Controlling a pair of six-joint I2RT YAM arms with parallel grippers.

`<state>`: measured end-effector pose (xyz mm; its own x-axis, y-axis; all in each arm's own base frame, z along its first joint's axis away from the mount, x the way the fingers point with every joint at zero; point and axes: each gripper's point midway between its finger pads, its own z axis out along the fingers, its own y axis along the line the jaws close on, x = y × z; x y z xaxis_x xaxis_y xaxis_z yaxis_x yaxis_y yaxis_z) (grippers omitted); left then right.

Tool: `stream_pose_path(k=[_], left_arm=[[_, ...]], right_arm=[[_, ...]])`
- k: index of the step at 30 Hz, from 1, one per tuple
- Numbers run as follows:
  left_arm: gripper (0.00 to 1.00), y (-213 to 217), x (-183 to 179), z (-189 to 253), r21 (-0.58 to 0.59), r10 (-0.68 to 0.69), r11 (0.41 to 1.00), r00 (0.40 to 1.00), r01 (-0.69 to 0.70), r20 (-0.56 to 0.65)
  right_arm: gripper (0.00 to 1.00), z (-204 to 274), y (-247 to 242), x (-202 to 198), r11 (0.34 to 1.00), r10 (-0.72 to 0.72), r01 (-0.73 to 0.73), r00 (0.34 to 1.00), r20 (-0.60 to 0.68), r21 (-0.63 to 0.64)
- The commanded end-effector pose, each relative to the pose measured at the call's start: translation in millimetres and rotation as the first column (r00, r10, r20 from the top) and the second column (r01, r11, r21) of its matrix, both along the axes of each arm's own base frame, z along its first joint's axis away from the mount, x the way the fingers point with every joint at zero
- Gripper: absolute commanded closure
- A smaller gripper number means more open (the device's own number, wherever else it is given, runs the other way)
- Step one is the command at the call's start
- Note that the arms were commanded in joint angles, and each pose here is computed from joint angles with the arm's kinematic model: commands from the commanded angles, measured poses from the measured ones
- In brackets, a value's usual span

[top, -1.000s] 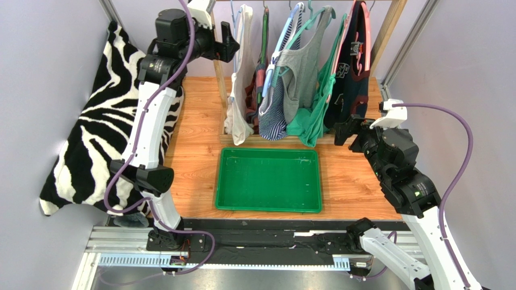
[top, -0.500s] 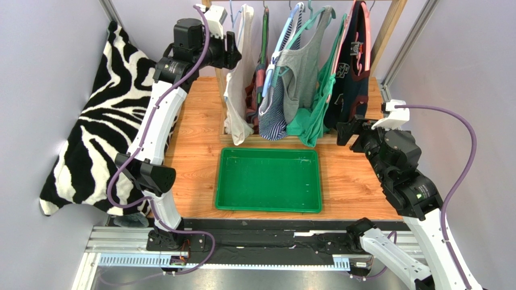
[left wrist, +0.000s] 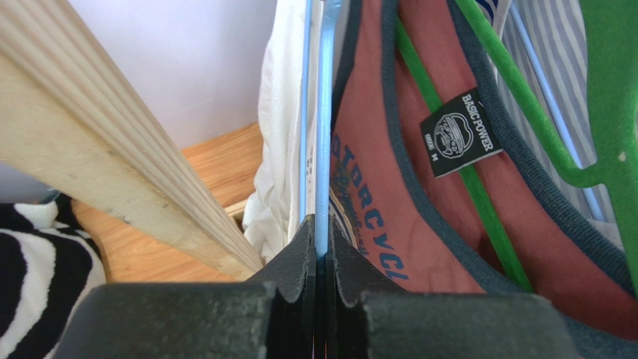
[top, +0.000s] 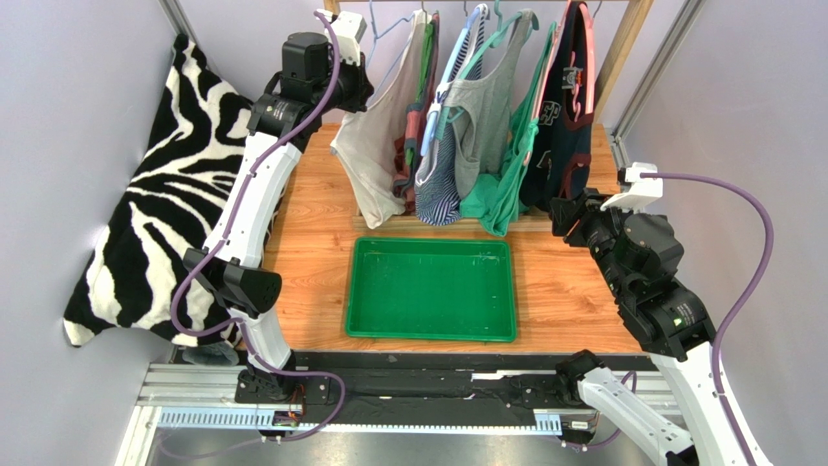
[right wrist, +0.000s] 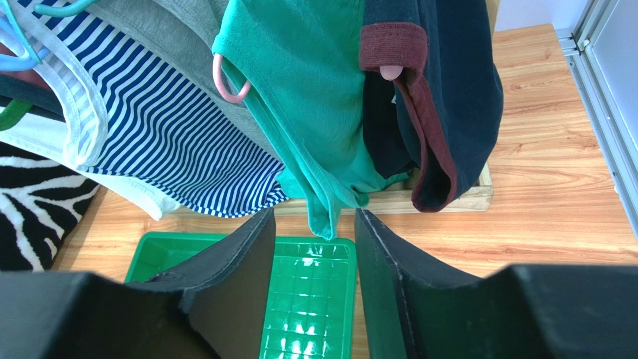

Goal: Remove the tank top from the hanger
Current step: Pick up the hanger from the clothesline.

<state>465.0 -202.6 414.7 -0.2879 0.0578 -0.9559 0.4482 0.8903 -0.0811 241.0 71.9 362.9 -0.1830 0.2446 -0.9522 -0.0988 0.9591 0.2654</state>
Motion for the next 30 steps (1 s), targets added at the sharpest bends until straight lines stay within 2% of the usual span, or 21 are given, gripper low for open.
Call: stream_pose_path(k=[1,8,13,18,19,20,24,30], left_arm=[[1.00,15.8,-25.0,85.1,-0.034,0.038,0.999,0.975,-0.031,0.220],[1.00,29.1,-62.4,132.0,-0.035,0.047,0.999,0.941,-0.037,0.335],[1.00,40.1,-98.9,141.0,-0.040,0.031,0.999,0.940,-0.018,0.339],[1.00,49.5,-124.8,110.3,0.025,0.001,1.000,0.960,-0.008,0.279],[1.00,54.4,-138.4,114.6,0.041,-0.015,0.999,0.953,0.003,0.301],[1.00,54.3,-142.6,100.7,0.070,-0.037,0.997,0.962,0.019,0.270],[1.00,57.0,-180.1,94.9,0.142,-0.147,0.983,0.955,0.113,0.257],[1.00,76.7,-246.8,135.7,0.177,-0.216,0.972,0.894,0.157,0.392]], right_arm=[[0.54,15.9,5.3,1.6,0.999,0.021,-0.023,0.998,0.051,0.025],[0.58,16.9,7.2,2.9,0.999,0.027,-0.028,0.998,0.050,0.028],[0.60,18.4,7.9,2.5,0.999,0.031,-0.033,0.998,0.049,0.030],[0.60,24.2,7.7,1.6,0.999,0.031,-0.033,0.998,0.058,0.035],[0.60,24.5,8.4,1.9,0.999,0.034,-0.036,0.998,0.056,0.037],[0.60,23.7,9.4,2.7,0.999,0.036,-0.038,0.998,0.051,0.036],[0.60,24.2,13.3,3.8,0.998,0.049,-0.051,0.998,0.045,0.048],[0.61,24.3,18.9,6.8,0.996,0.067,-0.069,0.997,0.037,0.055]])
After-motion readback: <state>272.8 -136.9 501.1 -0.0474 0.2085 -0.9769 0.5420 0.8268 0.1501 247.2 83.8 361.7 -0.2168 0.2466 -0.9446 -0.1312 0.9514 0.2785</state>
